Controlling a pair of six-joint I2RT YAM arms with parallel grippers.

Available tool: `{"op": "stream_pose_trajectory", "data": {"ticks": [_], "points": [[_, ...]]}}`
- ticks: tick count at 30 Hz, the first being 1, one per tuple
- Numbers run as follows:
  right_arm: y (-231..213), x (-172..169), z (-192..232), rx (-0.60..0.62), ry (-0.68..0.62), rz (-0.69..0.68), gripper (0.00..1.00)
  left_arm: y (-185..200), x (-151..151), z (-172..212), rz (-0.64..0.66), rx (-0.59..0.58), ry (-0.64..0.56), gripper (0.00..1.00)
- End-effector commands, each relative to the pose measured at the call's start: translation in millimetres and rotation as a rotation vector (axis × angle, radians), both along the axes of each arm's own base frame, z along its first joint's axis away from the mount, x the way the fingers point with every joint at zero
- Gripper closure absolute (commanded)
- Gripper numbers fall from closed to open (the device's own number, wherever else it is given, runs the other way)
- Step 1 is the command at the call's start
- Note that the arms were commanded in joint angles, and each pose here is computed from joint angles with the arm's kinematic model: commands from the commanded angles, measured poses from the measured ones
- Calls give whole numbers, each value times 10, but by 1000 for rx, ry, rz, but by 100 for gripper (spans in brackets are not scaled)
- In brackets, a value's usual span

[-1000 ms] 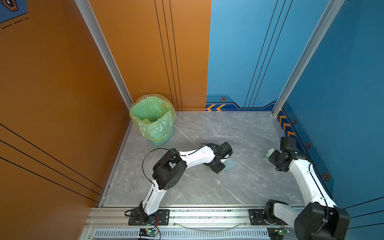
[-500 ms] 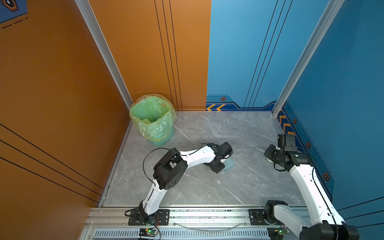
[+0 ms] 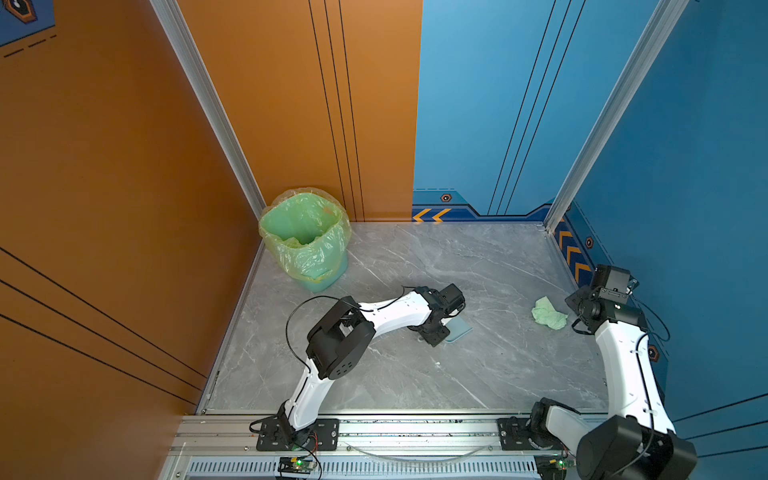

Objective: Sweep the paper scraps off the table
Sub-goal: 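Position the brush behind the light green scrap with the right gripper, then sweep the light green scrap toward the dustpan with the right gripper's brush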

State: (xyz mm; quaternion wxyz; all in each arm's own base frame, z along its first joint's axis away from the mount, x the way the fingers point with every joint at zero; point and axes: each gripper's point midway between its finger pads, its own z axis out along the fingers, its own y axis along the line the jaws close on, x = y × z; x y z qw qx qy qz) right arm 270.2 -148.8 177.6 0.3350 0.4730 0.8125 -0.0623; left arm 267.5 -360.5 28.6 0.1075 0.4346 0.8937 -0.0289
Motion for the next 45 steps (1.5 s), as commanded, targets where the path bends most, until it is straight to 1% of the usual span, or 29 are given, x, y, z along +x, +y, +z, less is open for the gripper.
{"op": "stream_pose_trajectory", "data": {"ticks": [1,6,13,22,30,37,45], "points": [[-91,31,-142,7,20,-47,100,48,-30,-31,-19,47,-2,100],[-32,73,-327,41,48,-27,100,51,-46,-30,-20,49,-4,100],[148,45,-600,91,91,14,100,56,-41,-29,-21,53,-9,100],[487,26,-768,126,136,102,100,72,-45,-35,-20,58,-9,100],[857,19,-690,124,111,189,100,65,-62,-36,-21,59,-9,100],[1189,10,-604,166,39,251,100,33,-85,-32,-28,55,-10,100],[1402,63,-458,197,-7,303,100,23,-94,-42,-29,57,-11,100]]}}
